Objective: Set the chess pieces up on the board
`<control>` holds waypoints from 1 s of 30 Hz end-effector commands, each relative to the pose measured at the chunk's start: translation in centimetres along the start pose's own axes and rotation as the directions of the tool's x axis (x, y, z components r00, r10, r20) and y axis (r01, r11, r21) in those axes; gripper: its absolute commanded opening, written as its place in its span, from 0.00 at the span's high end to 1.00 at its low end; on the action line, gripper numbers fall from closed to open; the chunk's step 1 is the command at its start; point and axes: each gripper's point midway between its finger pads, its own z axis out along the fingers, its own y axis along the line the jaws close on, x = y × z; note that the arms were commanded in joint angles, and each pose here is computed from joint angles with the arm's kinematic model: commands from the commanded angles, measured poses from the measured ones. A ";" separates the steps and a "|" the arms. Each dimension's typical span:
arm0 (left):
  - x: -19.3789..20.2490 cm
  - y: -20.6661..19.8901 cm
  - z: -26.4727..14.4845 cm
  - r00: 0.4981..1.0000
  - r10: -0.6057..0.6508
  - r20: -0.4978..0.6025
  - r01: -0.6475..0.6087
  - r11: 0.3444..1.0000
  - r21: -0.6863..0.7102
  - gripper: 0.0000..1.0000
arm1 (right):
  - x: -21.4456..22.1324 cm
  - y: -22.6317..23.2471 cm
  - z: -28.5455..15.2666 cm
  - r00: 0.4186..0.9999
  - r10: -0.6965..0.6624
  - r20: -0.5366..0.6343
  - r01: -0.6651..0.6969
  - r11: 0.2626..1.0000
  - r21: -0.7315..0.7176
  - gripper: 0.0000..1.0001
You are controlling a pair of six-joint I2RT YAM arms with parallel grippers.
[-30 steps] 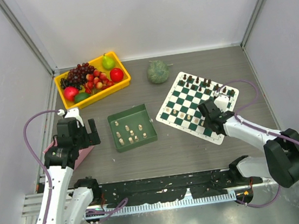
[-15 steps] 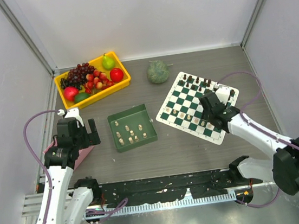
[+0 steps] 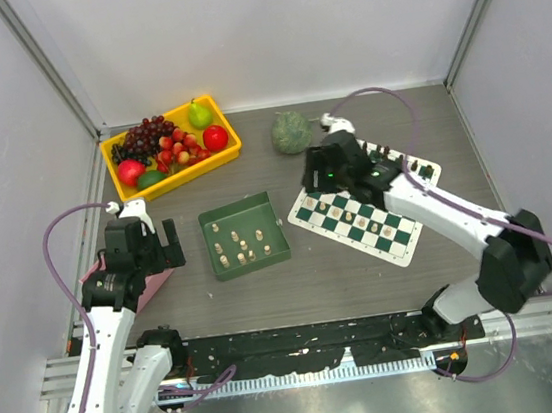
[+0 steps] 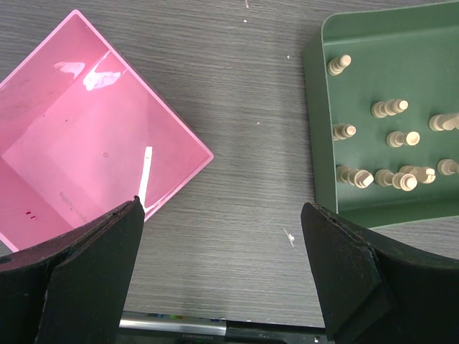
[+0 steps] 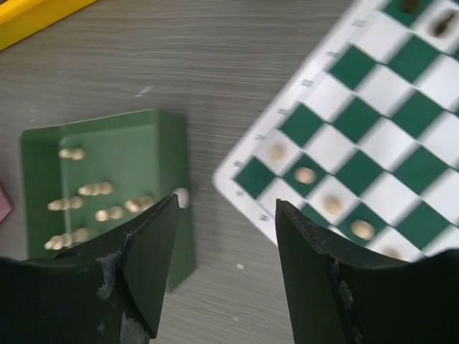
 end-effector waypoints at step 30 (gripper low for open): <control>-2.0 0.1 -1.3 0.996 -0.009 0.087 0.008 1.000 0.002 0.01 | 10.5 25.5 12.7 0.901 -0.392 -0.186 0.319 0.890 -0.327 0.55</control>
